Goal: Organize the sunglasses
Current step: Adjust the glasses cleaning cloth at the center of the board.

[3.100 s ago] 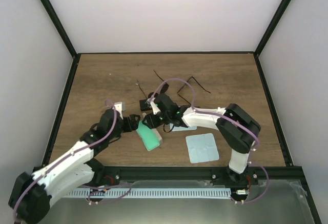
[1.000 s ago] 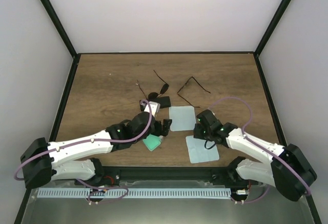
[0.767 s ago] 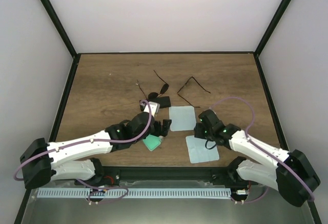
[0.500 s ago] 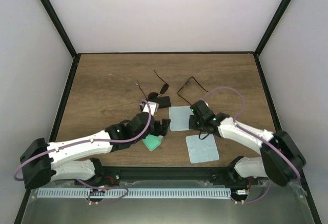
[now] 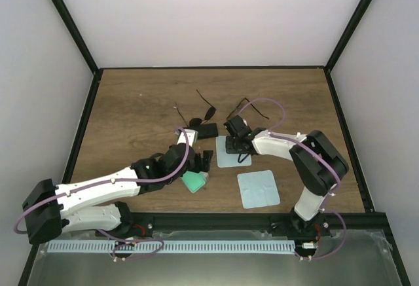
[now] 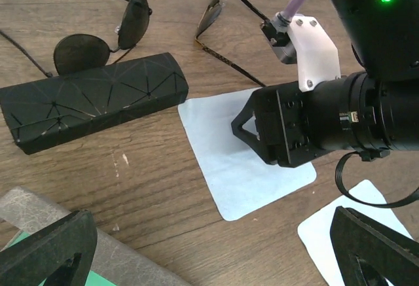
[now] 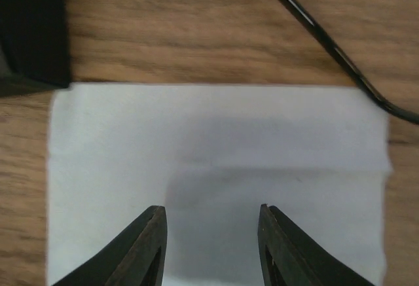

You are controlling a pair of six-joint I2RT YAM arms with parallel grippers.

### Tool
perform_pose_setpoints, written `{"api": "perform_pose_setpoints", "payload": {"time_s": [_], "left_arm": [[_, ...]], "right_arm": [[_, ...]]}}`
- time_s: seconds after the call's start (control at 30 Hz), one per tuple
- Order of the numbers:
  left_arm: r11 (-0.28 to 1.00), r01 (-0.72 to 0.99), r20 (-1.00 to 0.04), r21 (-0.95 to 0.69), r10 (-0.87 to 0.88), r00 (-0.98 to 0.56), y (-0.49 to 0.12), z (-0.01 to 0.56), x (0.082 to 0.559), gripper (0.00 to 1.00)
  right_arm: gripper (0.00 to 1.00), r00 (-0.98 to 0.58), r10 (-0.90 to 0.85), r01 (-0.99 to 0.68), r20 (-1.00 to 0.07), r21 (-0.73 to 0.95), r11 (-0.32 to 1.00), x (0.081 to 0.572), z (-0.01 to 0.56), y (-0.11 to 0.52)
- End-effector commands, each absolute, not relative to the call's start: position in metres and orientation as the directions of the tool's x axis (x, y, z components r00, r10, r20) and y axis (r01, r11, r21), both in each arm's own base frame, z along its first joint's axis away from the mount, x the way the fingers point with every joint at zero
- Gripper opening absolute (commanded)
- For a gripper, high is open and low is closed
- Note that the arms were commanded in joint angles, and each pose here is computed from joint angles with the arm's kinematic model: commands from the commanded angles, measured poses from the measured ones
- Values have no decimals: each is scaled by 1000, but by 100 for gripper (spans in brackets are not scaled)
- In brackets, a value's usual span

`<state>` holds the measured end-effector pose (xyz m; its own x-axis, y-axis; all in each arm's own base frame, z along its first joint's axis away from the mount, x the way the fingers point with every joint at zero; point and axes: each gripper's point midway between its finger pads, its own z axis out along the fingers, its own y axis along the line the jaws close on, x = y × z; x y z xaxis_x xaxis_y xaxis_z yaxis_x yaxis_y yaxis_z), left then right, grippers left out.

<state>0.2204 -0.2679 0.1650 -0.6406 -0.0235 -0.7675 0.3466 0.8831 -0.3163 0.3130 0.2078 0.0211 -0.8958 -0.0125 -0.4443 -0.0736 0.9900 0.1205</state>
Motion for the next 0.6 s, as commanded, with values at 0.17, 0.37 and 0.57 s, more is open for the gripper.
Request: {"api": "perform_pose_setpoints", "payload": {"time_s": [0.17, 0.37, 0.57], "left_arm": [[926, 272, -774, -262, -33, -632, -251, 159, 232, 100], [940, 229, -760, -253, -47, -649, -243, 148, 241, 100], [941, 219, -744, -257, -48, -666, -244, 141, 245, 100]], "right_arm": [[39, -916, -24, -112, -401, 197, 974, 301, 5, 220], [40, -914, -21, -122, -405, 226, 967, 279, 13, 216], [46, -887, -4, -115, -463, 212, 970, 277, 32, 206]]}}
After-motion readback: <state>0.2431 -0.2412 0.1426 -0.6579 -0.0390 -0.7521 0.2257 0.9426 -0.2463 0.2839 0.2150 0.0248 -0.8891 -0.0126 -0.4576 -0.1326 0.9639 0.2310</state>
